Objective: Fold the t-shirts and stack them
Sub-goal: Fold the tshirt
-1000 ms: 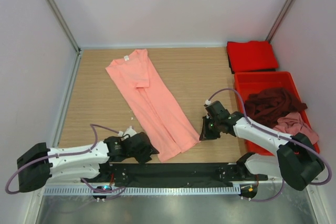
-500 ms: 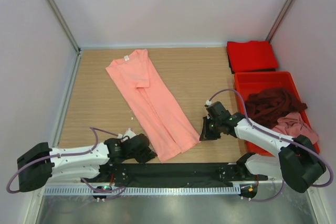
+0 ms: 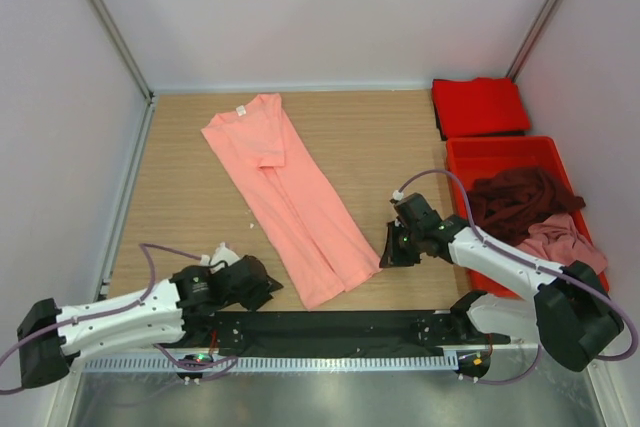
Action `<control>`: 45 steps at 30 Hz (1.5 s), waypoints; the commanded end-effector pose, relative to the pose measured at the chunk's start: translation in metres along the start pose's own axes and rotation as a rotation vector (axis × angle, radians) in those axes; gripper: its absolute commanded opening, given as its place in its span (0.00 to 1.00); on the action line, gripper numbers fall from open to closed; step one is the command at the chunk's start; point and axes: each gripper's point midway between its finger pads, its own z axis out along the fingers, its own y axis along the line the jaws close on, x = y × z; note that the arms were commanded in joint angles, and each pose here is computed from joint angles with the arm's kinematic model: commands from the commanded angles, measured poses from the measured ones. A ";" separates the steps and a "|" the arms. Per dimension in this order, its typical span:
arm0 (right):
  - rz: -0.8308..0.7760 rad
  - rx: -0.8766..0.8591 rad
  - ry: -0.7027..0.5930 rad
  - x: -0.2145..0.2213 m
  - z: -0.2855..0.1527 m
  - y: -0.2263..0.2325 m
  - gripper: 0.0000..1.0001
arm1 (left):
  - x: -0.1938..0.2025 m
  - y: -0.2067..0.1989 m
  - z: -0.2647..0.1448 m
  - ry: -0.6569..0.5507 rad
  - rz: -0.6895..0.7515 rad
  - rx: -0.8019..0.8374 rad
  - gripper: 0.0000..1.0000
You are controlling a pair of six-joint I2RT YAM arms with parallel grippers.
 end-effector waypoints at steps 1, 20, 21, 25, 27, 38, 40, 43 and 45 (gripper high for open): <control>-0.001 -0.040 -0.022 -0.005 -0.007 0.011 0.01 | -0.034 -0.010 -0.010 -0.130 -0.033 0.047 0.45; -0.006 -0.027 -0.022 -0.003 -0.005 0.007 0.01 | -0.076 -0.062 0.031 -0.086 0.153 -0.138 0.45; -0.008 -0.028 -0.025 -0.004 -0.005 0.007 0.01 | -0.076 -0.062 0.034 -0.084 0.156 -0.138 0.45; -0.010 -0.026 -0.025 -0.003 -0.005 0.006 0.01 | -0.080 -0.062 0.040 -0.097 0.147 -0.119 0.46; -0.009 -0.027 -0.028 -0.004 -0.005 0.006 0.01 | -0.079 -0.060 0.043 -0.086 0.138 -0.110 0.45; -0.009 -0.027 -0.029 -0.005 -0.005 0.008 0.01 | -0.077 -0.048 0.059 -0.057 0.138 -0.178 0.37; -0.010 -0.026 -0.026 -0.005 -0.005 0.008 0.01 | -0.077 -0.040 0.058 -0.051 0.143 -0.227 0.20; -0.008 -0.019 -0.028 -0.005 -0.006 0.006 0.01 | -0.077 -0.024 0.054 -0.044 0.150 -0.312 0.04; -0.010 -0.009 -0.032 -0.004 -0.007 0.004 0.01 | -0.075 -0.015 0.051 -0.040 0.147 -0.336 0.00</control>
